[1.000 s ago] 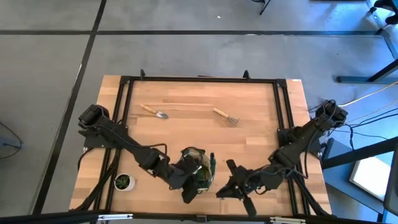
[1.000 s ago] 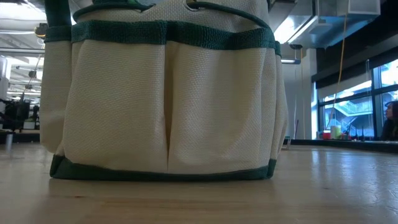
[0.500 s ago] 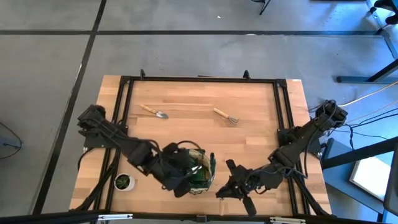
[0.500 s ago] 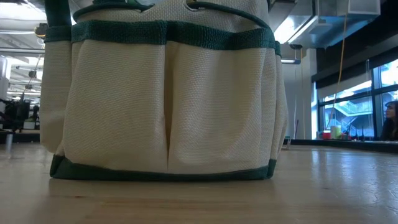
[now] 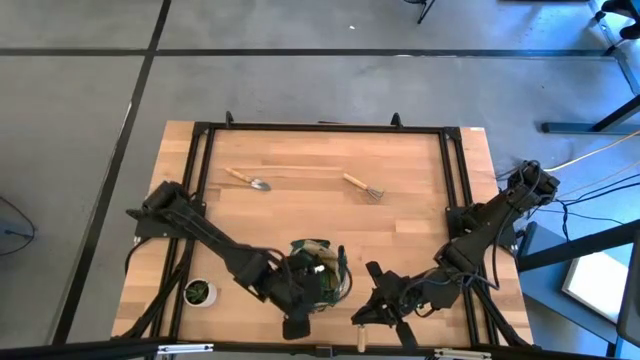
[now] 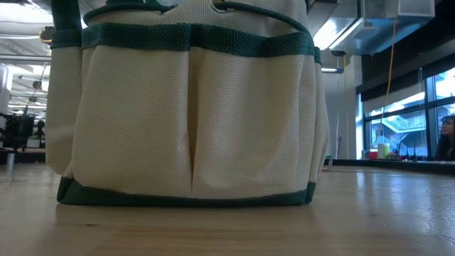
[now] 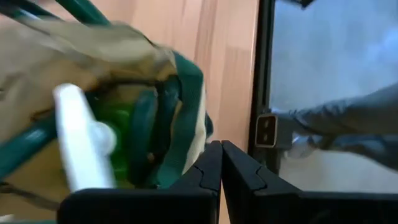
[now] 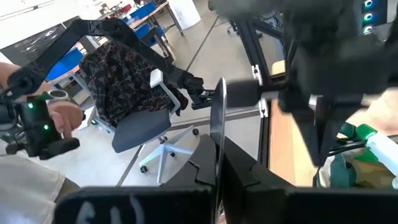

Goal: Pick & Place Garden tools in Gardening bag
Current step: Put the right brown trowel into the gardening bag

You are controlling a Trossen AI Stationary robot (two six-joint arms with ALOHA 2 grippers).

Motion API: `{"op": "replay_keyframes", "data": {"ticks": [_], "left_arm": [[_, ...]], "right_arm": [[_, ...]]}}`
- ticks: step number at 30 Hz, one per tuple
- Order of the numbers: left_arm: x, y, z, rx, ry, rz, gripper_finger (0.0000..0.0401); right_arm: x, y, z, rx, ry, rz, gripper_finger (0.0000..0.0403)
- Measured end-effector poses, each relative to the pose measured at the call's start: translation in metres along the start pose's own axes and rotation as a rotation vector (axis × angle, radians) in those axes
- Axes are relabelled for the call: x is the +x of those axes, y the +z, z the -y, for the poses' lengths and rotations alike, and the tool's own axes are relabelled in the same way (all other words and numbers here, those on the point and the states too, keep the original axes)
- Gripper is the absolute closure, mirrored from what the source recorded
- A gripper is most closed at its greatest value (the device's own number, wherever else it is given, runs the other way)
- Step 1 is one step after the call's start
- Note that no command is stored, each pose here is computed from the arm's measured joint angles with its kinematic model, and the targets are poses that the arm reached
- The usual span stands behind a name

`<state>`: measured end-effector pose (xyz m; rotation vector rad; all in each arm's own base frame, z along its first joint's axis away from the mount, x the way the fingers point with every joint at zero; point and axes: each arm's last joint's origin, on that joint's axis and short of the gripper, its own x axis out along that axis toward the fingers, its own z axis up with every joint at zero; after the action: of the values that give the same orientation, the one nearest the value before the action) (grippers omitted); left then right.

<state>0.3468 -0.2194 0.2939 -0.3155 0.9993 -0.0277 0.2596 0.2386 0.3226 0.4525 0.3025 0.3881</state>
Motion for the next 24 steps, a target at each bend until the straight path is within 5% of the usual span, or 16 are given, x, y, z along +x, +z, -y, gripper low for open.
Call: {"op": "replay_keyframes", "data": {"ticks": [4,10,24], "left_arm": [[0.015,-0.006,0.004,0.03,0.067,0.002,0.0399],[0.0,0.008,0.002,-0.041,0.211,0.218,0.0398],[-0.002,0.019,0.005,0.087,0.041,0.14,0.0395]], "right_arm": [[-0.001,-0.001,-0.002,0.007,0.004,-0.003,0.0402],[-0.001,-0.001,-0.002,0.024,0.005,-0.006,0.0402],[-0.003,-0.005,-0.008,0.02,0.023,-0.016,0.0402]]}}
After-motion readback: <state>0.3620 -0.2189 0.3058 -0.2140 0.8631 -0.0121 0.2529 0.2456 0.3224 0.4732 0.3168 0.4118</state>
